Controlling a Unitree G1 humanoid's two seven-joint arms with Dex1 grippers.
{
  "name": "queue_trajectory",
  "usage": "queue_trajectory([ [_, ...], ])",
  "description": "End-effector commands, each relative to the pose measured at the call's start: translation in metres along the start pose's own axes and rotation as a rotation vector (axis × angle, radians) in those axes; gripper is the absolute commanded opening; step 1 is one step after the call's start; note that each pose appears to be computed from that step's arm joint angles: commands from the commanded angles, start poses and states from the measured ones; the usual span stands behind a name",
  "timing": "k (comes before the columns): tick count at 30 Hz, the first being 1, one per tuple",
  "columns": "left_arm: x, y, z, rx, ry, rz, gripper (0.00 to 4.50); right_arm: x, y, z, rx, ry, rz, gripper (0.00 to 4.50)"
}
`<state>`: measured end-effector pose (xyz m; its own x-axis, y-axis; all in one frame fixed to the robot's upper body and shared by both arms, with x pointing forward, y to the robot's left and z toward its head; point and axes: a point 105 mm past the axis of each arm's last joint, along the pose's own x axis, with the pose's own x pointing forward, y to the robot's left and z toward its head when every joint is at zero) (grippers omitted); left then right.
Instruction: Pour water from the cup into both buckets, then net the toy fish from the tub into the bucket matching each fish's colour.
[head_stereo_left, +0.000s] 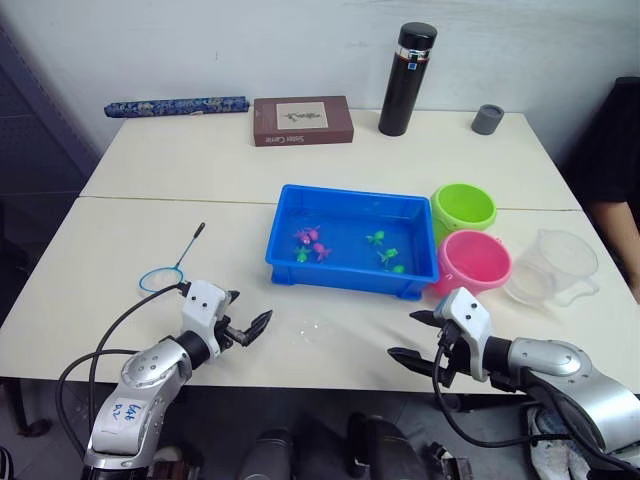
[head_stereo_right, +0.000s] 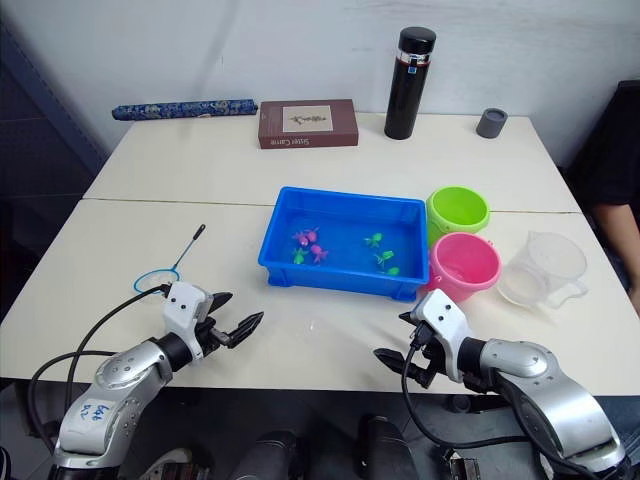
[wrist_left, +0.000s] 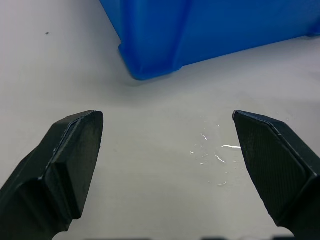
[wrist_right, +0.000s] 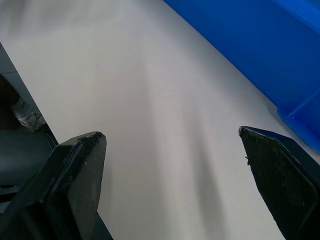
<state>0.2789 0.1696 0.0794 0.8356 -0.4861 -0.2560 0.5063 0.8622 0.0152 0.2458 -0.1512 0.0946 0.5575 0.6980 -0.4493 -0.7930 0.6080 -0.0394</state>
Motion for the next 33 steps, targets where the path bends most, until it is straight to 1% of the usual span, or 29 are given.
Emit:
queue_trajectory([
  [1, -0.004, -0.001, 0.016, 0.017, -0.06, -0.003, 4.46, -0.004, 0.0, 0.007, -0.027, -0.018, -0.002, 4.5],
  [23, -0.006, -0.003, 0.018, 0.002, -0.064, -0.003, 4.46, -0.003, 0.0, 0.008, -0.03, -0.018, 0.002, 4.5],
  [27, -0.011, 0.006, 0.015, -0.019, -0.025, -0.002, 4.46, -0.005, -0.001, 0.007, -0.021, -0.011, -0.001, 4.5],
  [30, -0.017, 0.026, 0.024, -0.002, -0.028, 0.009, 4.46, -0.008, -0.005, 0.007, -0.018, -0.008, -0.014, 4.5],
  [33, -0.02, 0.038, 0.042, 0.067, -0.031, -0.02, 4.46, -0.011, -0.009, 0.007, -0.014, -0.008, -0.029, 4.5],
])
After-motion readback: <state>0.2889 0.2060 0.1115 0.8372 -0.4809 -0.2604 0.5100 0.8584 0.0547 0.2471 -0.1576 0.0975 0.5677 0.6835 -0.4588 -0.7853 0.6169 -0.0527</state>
